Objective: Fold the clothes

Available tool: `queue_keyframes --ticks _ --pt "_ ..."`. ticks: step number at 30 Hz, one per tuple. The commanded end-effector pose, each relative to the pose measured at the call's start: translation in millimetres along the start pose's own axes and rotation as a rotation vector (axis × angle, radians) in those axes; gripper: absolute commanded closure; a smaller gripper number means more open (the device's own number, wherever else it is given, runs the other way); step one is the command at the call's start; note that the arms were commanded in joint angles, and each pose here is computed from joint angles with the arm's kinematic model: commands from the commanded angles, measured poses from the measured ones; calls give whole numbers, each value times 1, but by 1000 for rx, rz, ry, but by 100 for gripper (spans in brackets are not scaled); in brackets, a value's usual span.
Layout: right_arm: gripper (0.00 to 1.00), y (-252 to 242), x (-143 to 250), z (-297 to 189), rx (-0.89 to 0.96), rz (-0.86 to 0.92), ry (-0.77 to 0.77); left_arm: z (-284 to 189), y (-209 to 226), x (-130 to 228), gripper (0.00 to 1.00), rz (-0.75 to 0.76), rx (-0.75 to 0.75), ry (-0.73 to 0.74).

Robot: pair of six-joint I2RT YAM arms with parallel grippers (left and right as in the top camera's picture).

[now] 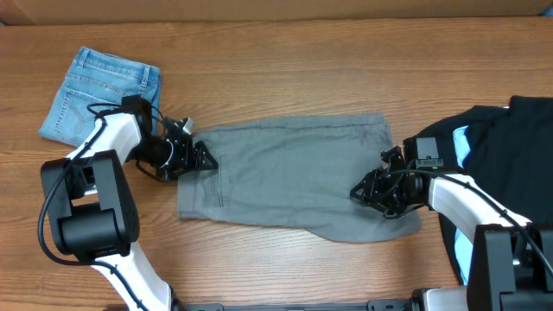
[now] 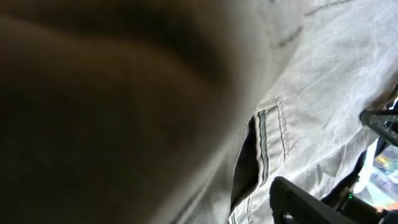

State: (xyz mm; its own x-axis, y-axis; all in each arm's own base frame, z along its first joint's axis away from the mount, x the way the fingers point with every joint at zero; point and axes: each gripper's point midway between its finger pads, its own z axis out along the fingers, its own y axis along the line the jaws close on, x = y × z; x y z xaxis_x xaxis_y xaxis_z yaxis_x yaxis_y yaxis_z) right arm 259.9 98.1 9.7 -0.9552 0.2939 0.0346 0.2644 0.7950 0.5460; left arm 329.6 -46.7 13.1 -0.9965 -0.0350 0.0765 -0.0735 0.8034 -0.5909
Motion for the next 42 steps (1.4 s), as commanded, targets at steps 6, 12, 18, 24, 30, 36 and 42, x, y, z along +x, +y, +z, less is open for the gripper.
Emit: queue_keyframes --ticks 6,12,18,24,30,36,42 --pt "60 -1 4 2 4 1 8 29 56 32 27 -141 -212 136" --pt "61 -2 4 2 4 6 9 44 37 34 85 -68 -228 172" --pt "65 6 8 2 -39 31 32 32 33 39 96 -88 -239 201" --pt "75 23 7 -8 -90 29 50 -32 29 28 96 -78 -343 160" --pt "75 56 -14 -40 -150 -39 -32 -128 14 20 96 -48 -554 47" --pt "75 84 -31 -71 -173 -108 -89 -190 -20 16 96 -21 -637 -43" --pt "75 96 -39 -87 -167 -153 -112 -182 -55 16 96 -2 -640 -49"
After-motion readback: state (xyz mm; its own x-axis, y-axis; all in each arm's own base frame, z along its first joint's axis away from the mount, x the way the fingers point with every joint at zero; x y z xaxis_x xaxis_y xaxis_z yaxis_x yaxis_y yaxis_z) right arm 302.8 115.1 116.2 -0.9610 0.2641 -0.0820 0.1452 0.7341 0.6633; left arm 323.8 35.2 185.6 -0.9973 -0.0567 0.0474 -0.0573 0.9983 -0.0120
